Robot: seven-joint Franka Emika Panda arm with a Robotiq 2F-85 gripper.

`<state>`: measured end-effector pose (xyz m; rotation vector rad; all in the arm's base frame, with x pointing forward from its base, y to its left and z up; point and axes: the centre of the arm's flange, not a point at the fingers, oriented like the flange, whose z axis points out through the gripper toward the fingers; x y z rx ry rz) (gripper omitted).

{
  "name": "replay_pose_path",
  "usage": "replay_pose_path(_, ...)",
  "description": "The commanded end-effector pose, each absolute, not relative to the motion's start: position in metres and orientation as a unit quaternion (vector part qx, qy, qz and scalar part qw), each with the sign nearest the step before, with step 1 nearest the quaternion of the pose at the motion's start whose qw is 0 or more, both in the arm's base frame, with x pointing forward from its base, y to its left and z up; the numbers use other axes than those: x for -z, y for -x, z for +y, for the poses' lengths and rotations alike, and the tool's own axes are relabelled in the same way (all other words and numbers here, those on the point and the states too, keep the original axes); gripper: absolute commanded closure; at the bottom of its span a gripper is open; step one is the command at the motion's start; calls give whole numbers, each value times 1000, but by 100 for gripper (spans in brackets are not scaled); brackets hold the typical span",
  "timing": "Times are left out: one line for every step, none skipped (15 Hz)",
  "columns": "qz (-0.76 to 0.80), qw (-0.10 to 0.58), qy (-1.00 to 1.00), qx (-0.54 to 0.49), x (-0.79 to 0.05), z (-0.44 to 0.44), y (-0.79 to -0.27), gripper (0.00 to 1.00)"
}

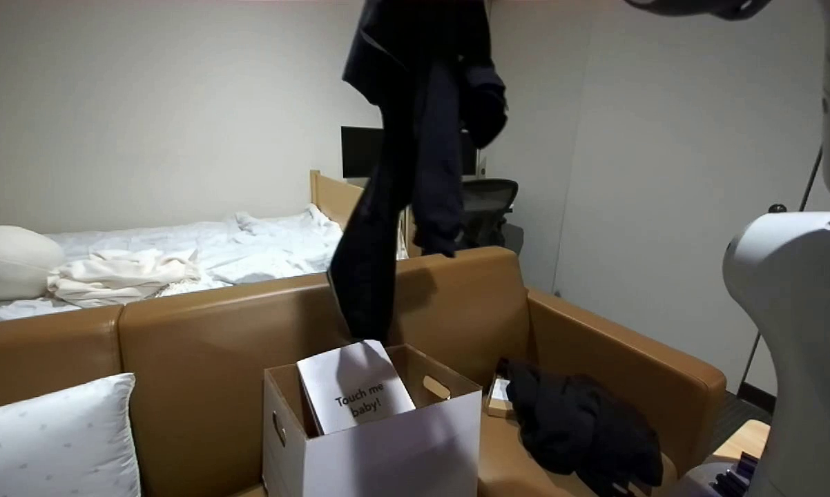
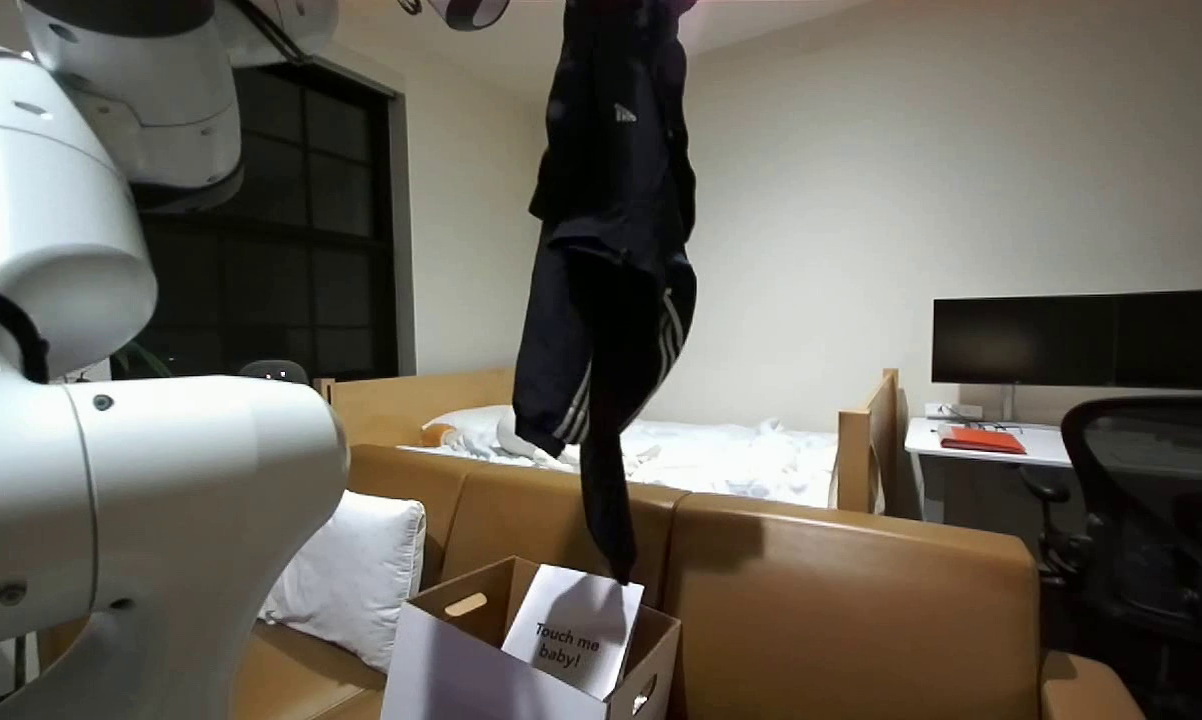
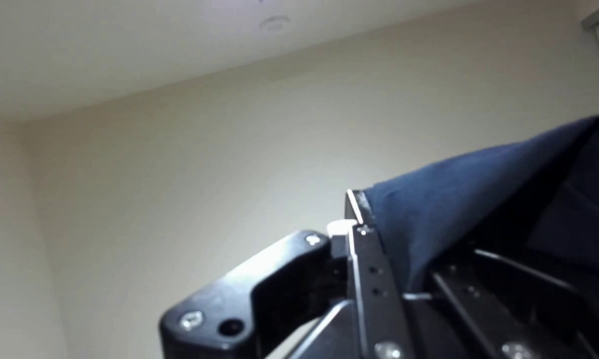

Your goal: Put the jersey in the box

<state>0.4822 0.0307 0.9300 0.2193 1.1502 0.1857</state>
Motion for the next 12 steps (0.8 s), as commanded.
replay_pose_path(592, 782, -107, -164, -843, 37, -475, 99)
replay_pose_path(605, 766, -111, -189, -825, 50, -480, 99)
replay_pose_path(618, 749, -110, -212, -806, 67, -481, 99)
replay_pose_path(634, 730, -105, -232, -786, 83, -480, 99)
replay_pose_path(648, 711, -99, -254, -768, 104, -477, 99)
replay_pose_path(659, 693, -92, -277, -752, 124, -472, 99)
replay_pose_path(667, 678, -75, -301, -748, 142, -464, 99)
replay_pose_path(676, 662, -55, -320, -744, 158, -456, 99)
replay_pose_path(684, 644, -37, -340, -740, 170, -446, 99)
replay_pose_path(693, 624, -24, -359, -734, 177, -437, 99)
replay_pose_path(699, 619, -17, -359, -722, 179, -433, 99)
replay_pose_path(706, 614, -19, -353, -710, 177, -435, 99)
